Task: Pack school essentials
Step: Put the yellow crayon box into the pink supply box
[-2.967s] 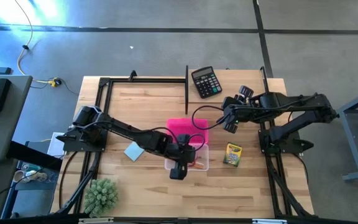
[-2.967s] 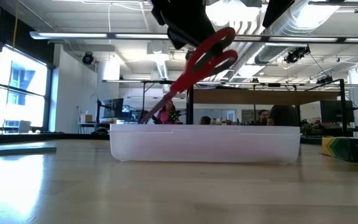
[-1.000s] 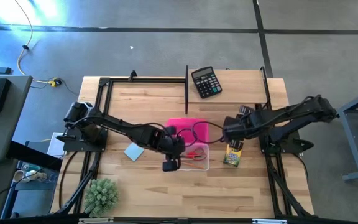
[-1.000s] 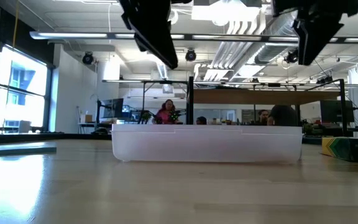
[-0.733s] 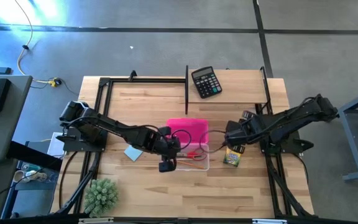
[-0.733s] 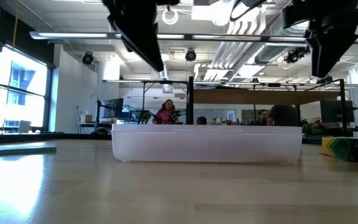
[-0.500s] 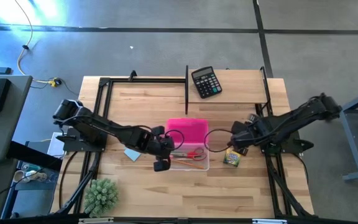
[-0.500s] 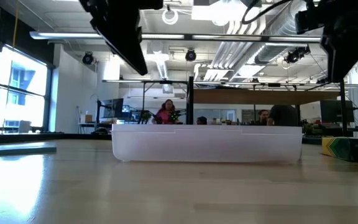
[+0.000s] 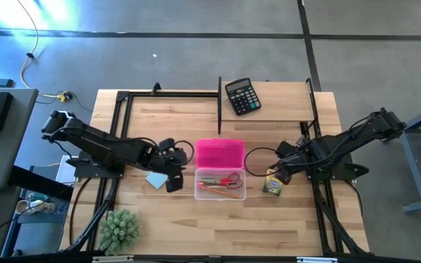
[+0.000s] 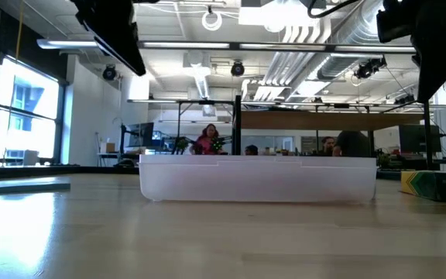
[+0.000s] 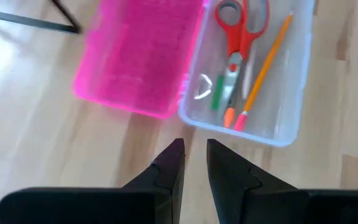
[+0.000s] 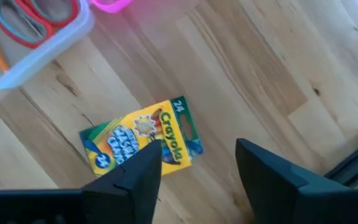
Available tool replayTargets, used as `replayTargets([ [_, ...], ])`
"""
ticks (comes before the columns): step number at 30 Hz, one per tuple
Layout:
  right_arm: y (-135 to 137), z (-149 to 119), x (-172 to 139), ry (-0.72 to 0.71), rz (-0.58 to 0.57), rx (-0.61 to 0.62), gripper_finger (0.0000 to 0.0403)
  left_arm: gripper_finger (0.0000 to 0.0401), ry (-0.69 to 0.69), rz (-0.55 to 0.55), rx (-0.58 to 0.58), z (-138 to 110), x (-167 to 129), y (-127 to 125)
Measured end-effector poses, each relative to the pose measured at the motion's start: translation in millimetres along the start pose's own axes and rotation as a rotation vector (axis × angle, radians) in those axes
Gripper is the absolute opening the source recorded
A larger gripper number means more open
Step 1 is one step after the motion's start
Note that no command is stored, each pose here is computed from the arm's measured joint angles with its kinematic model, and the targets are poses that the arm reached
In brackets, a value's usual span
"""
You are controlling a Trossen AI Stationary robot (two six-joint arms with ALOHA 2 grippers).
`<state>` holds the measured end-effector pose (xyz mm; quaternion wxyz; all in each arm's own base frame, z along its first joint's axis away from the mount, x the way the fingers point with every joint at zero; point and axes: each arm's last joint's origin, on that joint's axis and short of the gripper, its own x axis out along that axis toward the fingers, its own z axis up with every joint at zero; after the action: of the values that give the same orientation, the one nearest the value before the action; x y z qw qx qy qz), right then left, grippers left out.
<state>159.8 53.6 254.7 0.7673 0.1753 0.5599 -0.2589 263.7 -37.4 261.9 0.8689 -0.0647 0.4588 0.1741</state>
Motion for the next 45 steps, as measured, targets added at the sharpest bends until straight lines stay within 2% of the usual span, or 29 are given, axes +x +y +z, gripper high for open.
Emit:
replayTargets([
  [3, 1, 2, 0, -0.009, 0.014, 0.027, 0.0222, 0.006, -0.017, 0.031, -0.001, -2, -11, 6],
  [6, 1, 2, 0, -0.01, 0.017, 0.103, 0.0256, 0.006, -0.018, 0.07, -0.004, -4, -19, 14],
  [11, 2, 1, 0, 0.015, 0.027, 0.378, 0.0301, 0.006, 0.029, 0.131, -0.004, -10, -27, 29],
  [15, 3, -1, 0, 0.087, 0.052, 0.504, 0.0314, 0.006, 0.036, 0.156, 0.031, -8, -27, 36],
  [21, 4, -2, 0, 0.132, 0.056, 0.68, 0.0316, 0.006, 0.033, 0.173, 0.005, -5, -26, 45],
  [28, 11, 0, 6, 0.159, 0.043, 0.77, 0.0316, 0.006, 0.032, 0.183, -0.005, -3, -24, 50],
  [36, 30, -2, 21, 0.193, 0.005, 0.759, 0.0316, 0.006, 0.036, 0.184, 0.0, -3, -23, 50],
  [45, 51, -9, 32, 0.202, 0.004, 0.849, 0.0316, 0.006, 0.031, 0.181, -0.002, -2, -23, 49],
])
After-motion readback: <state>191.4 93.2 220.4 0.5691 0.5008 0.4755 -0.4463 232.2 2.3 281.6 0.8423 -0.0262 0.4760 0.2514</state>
